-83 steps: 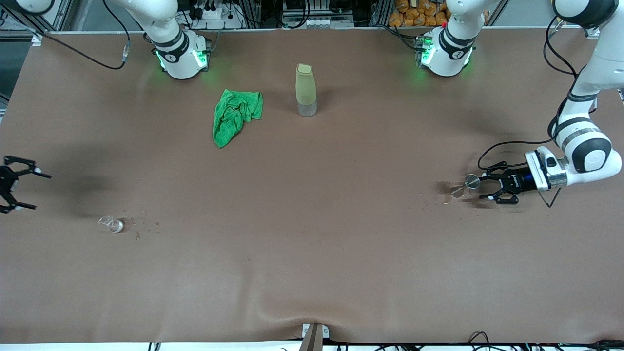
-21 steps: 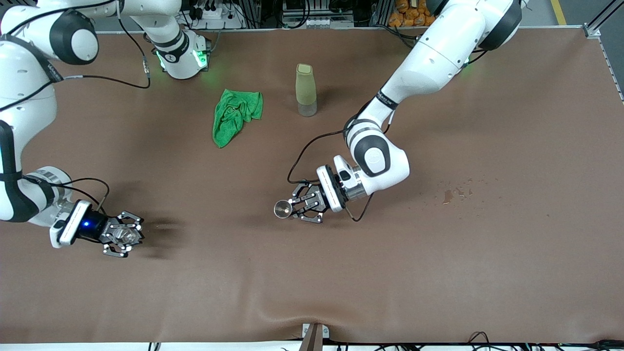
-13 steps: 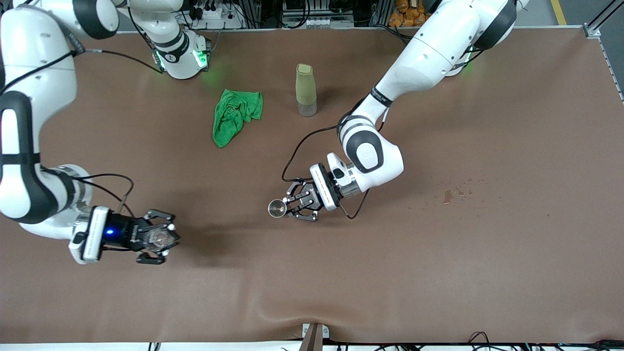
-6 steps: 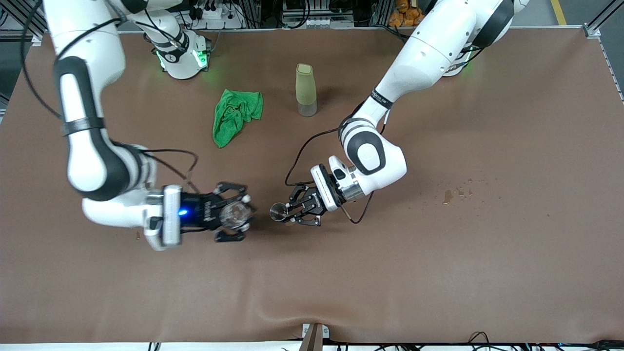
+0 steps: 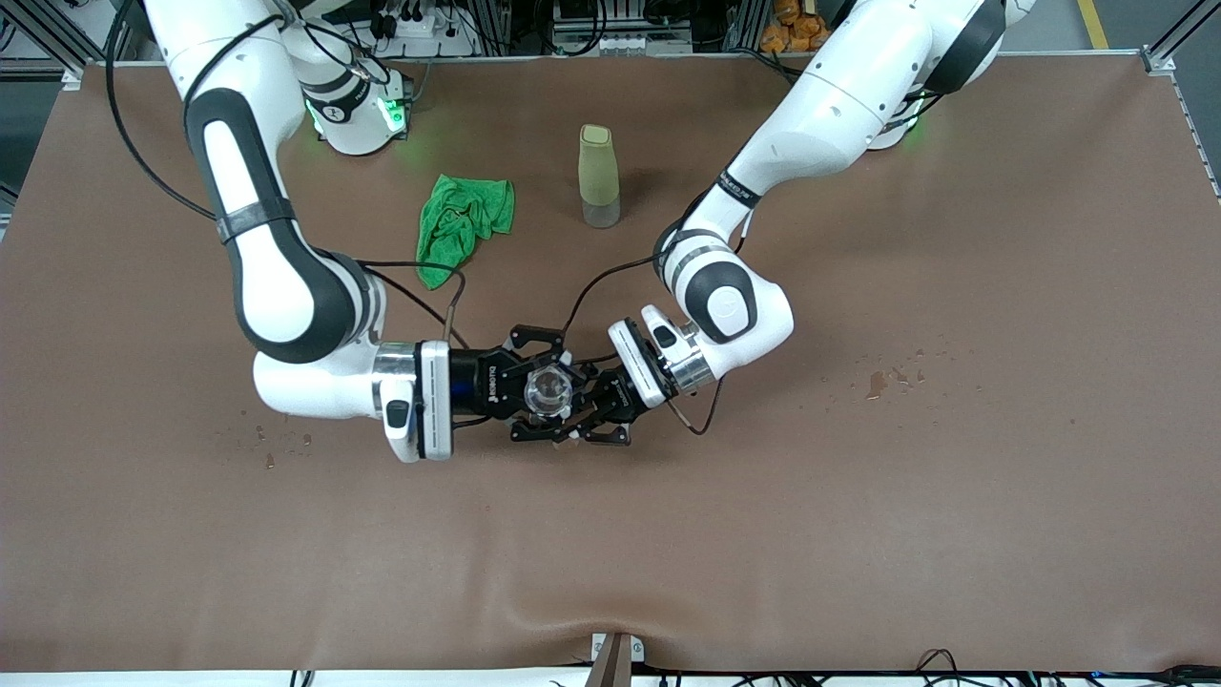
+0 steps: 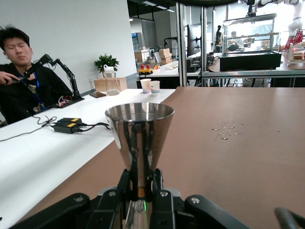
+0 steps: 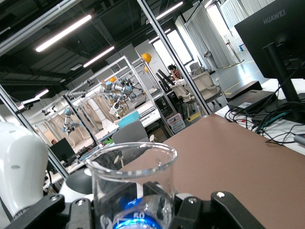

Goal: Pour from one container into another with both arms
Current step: 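Tilt the jigger with the left gripper to pour into the beaker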

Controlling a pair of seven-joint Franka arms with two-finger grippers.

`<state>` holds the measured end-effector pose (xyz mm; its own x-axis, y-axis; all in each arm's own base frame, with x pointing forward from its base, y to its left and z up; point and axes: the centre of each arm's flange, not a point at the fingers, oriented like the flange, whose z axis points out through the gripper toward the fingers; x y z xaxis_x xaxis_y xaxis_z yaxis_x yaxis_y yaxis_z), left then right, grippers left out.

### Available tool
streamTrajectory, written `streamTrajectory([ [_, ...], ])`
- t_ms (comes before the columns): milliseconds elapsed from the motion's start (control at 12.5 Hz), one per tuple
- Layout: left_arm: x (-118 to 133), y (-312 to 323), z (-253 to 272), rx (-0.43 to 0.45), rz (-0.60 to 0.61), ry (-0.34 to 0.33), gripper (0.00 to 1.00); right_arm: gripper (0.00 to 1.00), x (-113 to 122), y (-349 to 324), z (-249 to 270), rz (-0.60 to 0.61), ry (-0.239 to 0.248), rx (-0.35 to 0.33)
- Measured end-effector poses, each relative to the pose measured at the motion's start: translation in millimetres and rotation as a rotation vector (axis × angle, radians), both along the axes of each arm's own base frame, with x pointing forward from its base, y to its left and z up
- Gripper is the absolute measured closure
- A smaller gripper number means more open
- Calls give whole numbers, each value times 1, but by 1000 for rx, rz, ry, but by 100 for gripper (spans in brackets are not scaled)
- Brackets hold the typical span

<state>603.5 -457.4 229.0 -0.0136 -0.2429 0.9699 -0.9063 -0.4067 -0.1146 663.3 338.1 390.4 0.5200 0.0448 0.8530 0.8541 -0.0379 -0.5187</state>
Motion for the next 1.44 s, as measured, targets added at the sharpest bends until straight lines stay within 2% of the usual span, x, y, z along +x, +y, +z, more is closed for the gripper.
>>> streamTrajectory([
  [160,5,7,-4,7,-3,-31,79,85,-12,11,11,-28,40,-1],
  [399,16,18,-4,-24,-3,-71,79,85,-44,25,44,-62,141,-19],
  [638,18,22,-5,-56,-8,-77,79,85,-58,16,59,-82,293,-17],
  [1037,6,10,-10,-112,-8,-44,79,85,-57,8,59,-114,533,-8],
  [1196,-1,6,-15,-114,-16,-28,79,85,-56,6,59,-120,581,-6],
  [1436,-7,6,-23,-110,-19,-9,79,85,-57,6,57,-123,606,-6],
])
